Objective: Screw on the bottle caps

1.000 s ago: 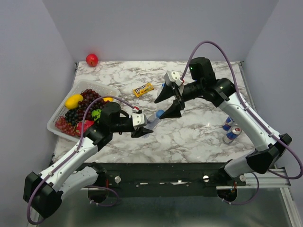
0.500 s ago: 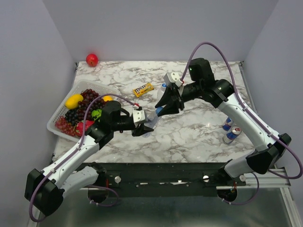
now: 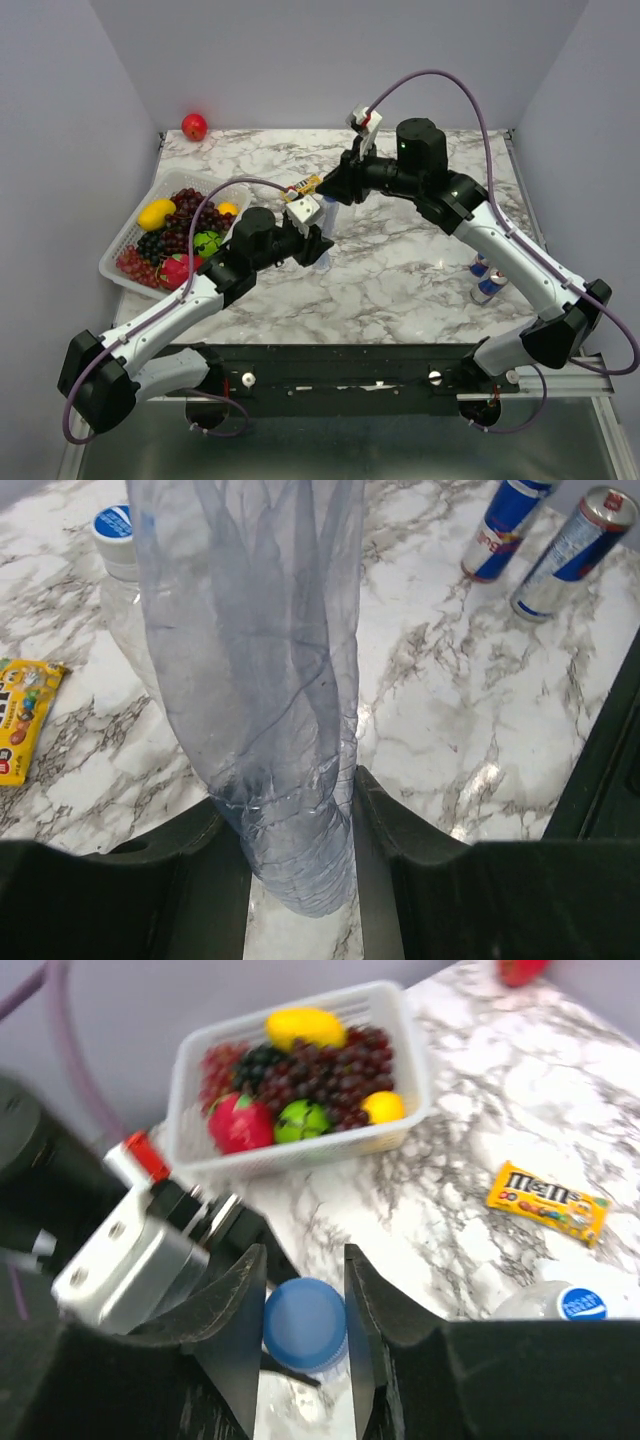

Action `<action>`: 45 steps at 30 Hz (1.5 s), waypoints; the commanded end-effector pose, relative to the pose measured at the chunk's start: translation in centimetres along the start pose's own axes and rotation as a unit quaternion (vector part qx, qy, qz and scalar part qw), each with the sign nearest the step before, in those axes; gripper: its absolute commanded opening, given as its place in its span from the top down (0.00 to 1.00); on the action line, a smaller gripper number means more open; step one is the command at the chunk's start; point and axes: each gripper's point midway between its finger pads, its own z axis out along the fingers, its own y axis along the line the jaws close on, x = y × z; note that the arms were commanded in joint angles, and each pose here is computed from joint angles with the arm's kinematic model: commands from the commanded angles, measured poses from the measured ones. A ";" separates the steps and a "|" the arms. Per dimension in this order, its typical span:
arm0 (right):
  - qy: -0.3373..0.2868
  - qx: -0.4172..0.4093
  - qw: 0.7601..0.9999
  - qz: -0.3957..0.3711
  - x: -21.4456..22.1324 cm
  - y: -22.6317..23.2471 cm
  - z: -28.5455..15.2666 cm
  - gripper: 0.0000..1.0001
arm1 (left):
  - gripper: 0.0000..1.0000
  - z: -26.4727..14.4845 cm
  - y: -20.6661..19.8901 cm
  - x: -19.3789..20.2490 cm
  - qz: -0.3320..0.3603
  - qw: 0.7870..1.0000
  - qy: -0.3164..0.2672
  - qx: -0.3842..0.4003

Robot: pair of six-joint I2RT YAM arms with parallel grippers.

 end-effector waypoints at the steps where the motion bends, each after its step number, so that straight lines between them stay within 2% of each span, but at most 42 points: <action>1: -0.020 0.105 0.993 0.051 -1.1 -3.6 0.7 0.55 | 1.00 -0.4 0.8 -5.7 -0.017 0.996 -0.077 -0.034; 2: -0.040 0.070 0.996 0.033 -2.7 -2.5 -0.2 0.43 | 1.00 -0.7 0.4 -5.4 -0.006 0.997 -0.073 -0.021; 3: -0.052 0.042 0.998 0.018 -3.6 -1.8 -0.8 0.26 | 1.00 -1.0 0.2 -4.8 0.000 0.998 -0.064 -0.010; 4: -0.064 0.007 0.998 0.006 -4.5 -1.0 -1.5 0.23 | 1.00 -1.6 -0.4 -4.3 0.015 0.998 -0.061 0.009; 5: -0.079 -0.065 0.995 -0.014 -5.4 0.6 -2.6 0.22 | 1.00 -2.1 -1.4 -3.8 0.021 0.997 -0.054 0.056; 8: -0.083 -0.170 0.981 -0.052 -5.5 3.4 -5.0 0.22 | 1.00 -4.0 -4.0 -2.7 0.044 0.984 -0.050 0.167; 11: -0.071 -0.244 0.963 -0.087 -3.8 5.2 -5.8 0.22 | 1.00 -4.3 -4.5 -2.1 0.062 0.979 -0.039 0.192; 12: -0.062 -0.296 0.949 -0.091 -2.9 6.6 -6.5 0.23 | 1.00 -4.4 -4.4 -2.1 0.064 0.977 -0.040 0.197; 16: -0.044 -0.354 0.933 -0.058 -0.7 7.3 -6.3 0.23 | 1.00 -3.9 -4.4 -2.2 0.072 0.974 -0.037 0.214; 23: -0.045 -0.364 0.928 -0.063 -1.0 7.4 -6.1 0.25 | 1.00 -3.5 -4.4 -2.9 0.065 0.972 -0.048 0.219; 32: -0.047 -0.330 0.941 -0.056 -0.3 6.5 -5.3 0.30 | 1.00 -3.6 -4.5 -3.0 0.068 0.972 -0.054 0.220; 35: -0.048 -0.315 0.946 -0.053 -0.3 6.0 -4.9 0.37 | 1.00 -3.6 -4.4 -2.9 0.068 0.972 -0.055 0.219; 41: -0.060 -0.274 0.959 -0.051 -1.2 4.8 -4.1 0.57 | 1.00 -3.1 -3.8 -2.7 0.057 0.977 -0.050 0.202; 42: -0.067 -0.237 0.968 -0.048 -1.6 3.8 -3.4 0.67 | 1.00 -2.9 -3.5 -2.9 0.055 0.978 -0.056 0.193; 43: -0.072 -0.209 0.974 -0.048 -1.8 3.1 -3.0 0.72 | 1.00 -2.6 -3.6 -2.9 0.026 0.980 -0.054 0.188; 44: -0.070 -0.184 0.979 -0.047 -1.8 3.1 -2.5 0.76 | 1.00 -2.0 -2.6 -3.4 0.017 0.987 -0.062 0.150; 45: -0.087 -0.087 0.990 -0.062 -2.8 0.6 -1.8 0.82 | 1.00 -1.6 -2.3 -4.2 0.012 0.988 -0.073 0.133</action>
